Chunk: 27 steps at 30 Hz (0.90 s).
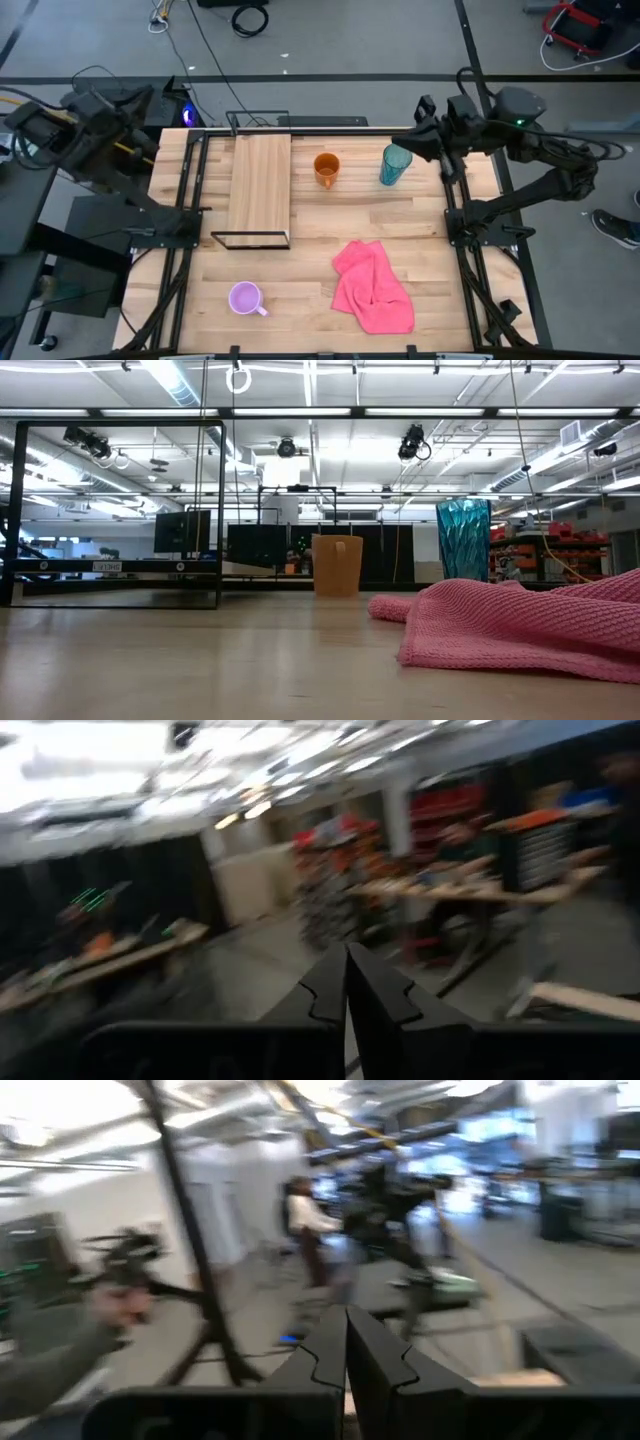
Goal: Stack small to large cups/mugs on shelf
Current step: Put the blue cup on the shelf
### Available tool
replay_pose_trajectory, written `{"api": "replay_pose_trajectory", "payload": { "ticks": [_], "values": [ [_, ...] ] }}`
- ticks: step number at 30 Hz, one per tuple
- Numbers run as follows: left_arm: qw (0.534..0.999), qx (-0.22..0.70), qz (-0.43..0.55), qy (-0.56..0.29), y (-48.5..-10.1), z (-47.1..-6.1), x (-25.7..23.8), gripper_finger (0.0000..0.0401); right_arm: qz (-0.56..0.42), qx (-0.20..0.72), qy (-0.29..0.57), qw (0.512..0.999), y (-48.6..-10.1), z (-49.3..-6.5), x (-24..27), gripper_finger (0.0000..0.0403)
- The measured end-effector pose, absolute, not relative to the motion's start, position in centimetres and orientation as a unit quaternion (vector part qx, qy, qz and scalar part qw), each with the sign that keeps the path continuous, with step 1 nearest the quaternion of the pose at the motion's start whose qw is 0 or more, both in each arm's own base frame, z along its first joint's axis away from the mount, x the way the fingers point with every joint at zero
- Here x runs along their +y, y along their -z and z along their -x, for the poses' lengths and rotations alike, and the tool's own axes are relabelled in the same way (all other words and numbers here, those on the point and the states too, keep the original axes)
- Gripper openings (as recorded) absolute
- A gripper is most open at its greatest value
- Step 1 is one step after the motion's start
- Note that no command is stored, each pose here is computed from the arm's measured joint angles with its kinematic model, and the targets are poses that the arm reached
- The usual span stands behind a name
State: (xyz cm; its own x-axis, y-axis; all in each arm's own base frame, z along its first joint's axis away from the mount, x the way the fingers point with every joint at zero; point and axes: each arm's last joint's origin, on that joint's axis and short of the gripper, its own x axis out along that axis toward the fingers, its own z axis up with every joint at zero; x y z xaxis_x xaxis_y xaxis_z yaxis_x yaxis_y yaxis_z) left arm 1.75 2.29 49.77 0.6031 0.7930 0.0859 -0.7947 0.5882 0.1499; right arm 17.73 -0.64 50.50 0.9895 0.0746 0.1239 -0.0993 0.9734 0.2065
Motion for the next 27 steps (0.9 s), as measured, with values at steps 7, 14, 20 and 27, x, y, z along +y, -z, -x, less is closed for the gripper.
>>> {"api": "replay_pose_trajectory", "payload": {
  "ticks": [7,14,20,27],
  "values": [
    [0.822,0.002,-0.077,-0.564,-49.8,-1.0,2.7,0.0007,-0.091,-0.047,0.128,0.986,-50.1,-16.9,-2.2,0.0016],
    [0.717,0.011,-0.066,-0.694,-49.7,0.8,2.9,0.0010,-0.079,-0.070,0.235,0.966,-50.6,-14.9,-3.4,0.0016],
    [0.633,0.003,-0.049,-0.773,-49.6,3.0,2.2,0.0011,-0.079,-0.076,0.285,0.952,-50.7,-13.3,-3.7,0.0016],
    [0.561,-0.042,-0.015,-0.827,-49.2,5.6,0.7,0.0032,-0.077,-0.058,0.361,0.928,-50.3,-11.9,-3.9,0.0016]
  ]
}}
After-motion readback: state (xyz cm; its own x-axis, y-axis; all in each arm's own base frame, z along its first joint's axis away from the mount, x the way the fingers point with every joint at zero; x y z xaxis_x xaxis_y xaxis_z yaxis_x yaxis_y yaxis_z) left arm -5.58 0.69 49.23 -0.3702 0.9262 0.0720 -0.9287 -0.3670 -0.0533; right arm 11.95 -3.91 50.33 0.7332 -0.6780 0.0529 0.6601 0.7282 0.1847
